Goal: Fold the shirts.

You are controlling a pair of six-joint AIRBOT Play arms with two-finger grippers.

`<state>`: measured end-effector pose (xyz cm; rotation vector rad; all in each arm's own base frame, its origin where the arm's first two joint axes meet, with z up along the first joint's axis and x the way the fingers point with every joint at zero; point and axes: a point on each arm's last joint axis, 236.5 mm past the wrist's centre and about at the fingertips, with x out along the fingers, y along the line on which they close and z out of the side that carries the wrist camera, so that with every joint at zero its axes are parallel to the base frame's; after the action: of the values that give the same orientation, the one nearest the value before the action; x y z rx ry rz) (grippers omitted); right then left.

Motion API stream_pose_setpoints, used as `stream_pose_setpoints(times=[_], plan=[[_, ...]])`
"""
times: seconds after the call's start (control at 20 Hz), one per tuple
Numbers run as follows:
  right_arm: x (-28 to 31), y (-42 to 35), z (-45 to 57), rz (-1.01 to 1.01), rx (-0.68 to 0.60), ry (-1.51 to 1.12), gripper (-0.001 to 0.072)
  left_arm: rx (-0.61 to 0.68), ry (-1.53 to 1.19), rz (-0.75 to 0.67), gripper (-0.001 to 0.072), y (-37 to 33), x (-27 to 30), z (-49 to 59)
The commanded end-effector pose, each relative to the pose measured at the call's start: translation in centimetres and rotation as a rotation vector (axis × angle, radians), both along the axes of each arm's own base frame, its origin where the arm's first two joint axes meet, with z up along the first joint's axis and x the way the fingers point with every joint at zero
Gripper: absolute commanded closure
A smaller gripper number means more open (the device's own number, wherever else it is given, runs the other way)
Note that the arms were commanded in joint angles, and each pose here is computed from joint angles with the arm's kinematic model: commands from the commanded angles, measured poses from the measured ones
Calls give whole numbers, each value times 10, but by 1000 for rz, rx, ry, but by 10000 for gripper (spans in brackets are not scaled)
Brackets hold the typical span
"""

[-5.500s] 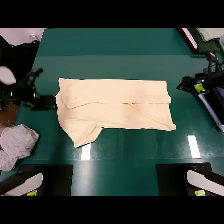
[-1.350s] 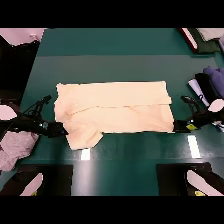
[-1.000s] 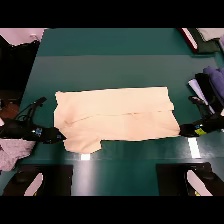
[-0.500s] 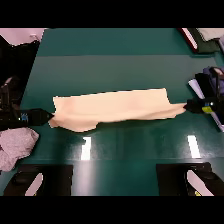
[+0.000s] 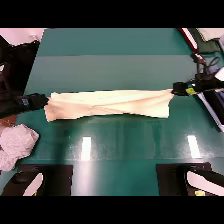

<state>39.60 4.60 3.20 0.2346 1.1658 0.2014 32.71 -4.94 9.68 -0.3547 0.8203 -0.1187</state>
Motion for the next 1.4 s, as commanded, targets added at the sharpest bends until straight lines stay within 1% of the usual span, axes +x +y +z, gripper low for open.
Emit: stream_pose_setpoints(times=[0.0, 0.15, 0.4, 0.45, 0.5, 0.55, 0.6, 0.75, 0.8, 0.85, 0.9, 1.05, 1.15, 1.25, 1.35], plan=[[36, 21, -10, 31, -3, -49, 700, -7, -20, 43, 680, 7, 28, -12], [57, 27, -11, 36, -9, -83, 700, -3, -10, 54, 680, 10, 41, -25], [74, 25, -18, 30, -10, -83, 698, -2, -42, 94, 678, 18, 64, -34], [77, 26, -20, 30, -8, -80, 687, -1, -41, 98, 533, 19, 66, -37], [79, 27, -21, 29, -1, -78, 477, -4, -43, 106, 227, 20, 69, -38], [81, 27, -20, 32, -2, -73, 216, -5, -55, 113, 114, 21, 72, -36], [83, 24, -15, 33, 2, -65, 145, -3, -68, 115, 113, 22, 75, -32], [71, 0, -4, 33, 11, 36, 145, -8, -88, 110, 114, 20, 79, -18], [60, -13, -7, 35, 17, 100, 145, -18, -68, 101, 216, 17, 76, -20], [47, -22, -14, 53, 39, 168, 145, -21, -40, 90, 470, 14, 71, -24], [35, -24, -20, 68, 93, 226, 145, -15, -11, 71, 685, 12, 66, -29], [17, -31, -43, 37, 298, 351, 145, -13, 53, 35, 680, 6, 54, -40], [10, -30, -62, 29, 393, 384, 145, -15, 86, 23, 679, 4, 47, -45], [6, -22, -78, 27, 461, 404, 145, -16, 99, 18, 679, 3, 45, -47], [2, -15, -91, 31, 478, 422, 145, -18, 114, 12, 679, 1, 42, -49]])
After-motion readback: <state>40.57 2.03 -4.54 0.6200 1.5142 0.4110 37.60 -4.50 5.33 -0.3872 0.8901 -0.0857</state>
